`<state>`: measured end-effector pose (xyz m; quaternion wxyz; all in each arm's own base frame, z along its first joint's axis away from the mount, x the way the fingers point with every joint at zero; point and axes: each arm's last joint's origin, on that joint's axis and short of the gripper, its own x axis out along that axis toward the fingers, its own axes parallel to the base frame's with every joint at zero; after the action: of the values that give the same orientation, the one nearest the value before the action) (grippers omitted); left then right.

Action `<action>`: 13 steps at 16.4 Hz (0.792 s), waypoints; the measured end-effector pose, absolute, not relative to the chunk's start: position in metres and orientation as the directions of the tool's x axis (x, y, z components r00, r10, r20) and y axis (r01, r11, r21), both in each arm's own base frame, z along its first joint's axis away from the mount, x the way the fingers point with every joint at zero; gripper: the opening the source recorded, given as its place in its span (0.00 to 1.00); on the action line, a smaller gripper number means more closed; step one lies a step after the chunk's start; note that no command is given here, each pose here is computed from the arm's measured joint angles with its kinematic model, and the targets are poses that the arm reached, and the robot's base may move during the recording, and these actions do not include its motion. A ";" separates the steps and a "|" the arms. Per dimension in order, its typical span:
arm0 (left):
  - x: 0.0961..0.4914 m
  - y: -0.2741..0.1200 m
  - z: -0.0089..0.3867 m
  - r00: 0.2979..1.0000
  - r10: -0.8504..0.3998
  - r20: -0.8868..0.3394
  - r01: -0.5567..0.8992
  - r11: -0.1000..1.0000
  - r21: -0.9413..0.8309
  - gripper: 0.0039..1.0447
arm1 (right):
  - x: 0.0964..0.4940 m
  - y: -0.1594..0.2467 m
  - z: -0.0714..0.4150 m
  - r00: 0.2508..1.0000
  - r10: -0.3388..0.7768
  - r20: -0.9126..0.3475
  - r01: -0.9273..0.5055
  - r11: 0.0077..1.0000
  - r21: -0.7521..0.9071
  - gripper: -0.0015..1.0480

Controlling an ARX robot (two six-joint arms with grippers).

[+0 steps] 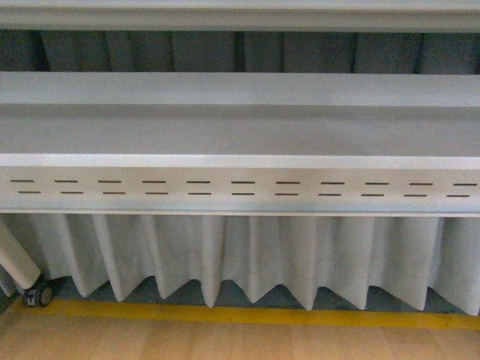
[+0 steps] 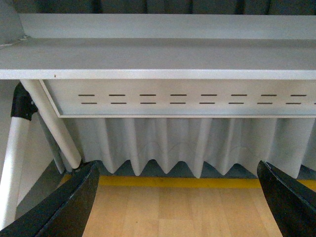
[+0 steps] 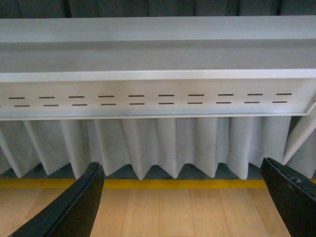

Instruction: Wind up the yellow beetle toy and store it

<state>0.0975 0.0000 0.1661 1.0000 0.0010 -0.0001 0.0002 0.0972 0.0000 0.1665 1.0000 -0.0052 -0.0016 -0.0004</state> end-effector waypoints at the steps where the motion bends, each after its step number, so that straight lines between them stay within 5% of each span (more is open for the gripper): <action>1: 0.097 0.000 0.166 1.000 0.000 0.000 0.000 1.000 0.002 0.94 | 0.097 0.000 0.167 1.000 0.000 0.003 0.000 1.000 -0.010 0.94; 13: 0.097 0.000 0.166 1.000 0.000 0.000 0.000 1.000 0.002 0.94 | 0.097 0.000 0.167 1.000 0.000 0.003 0.000 1.000 -0.010 0.94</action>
<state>0.0975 0.0000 0.1661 1.0000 0.0010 -0.0001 0.0002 0.0972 0.0000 0.1665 1.0000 -0.0052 -0.0016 -0.0002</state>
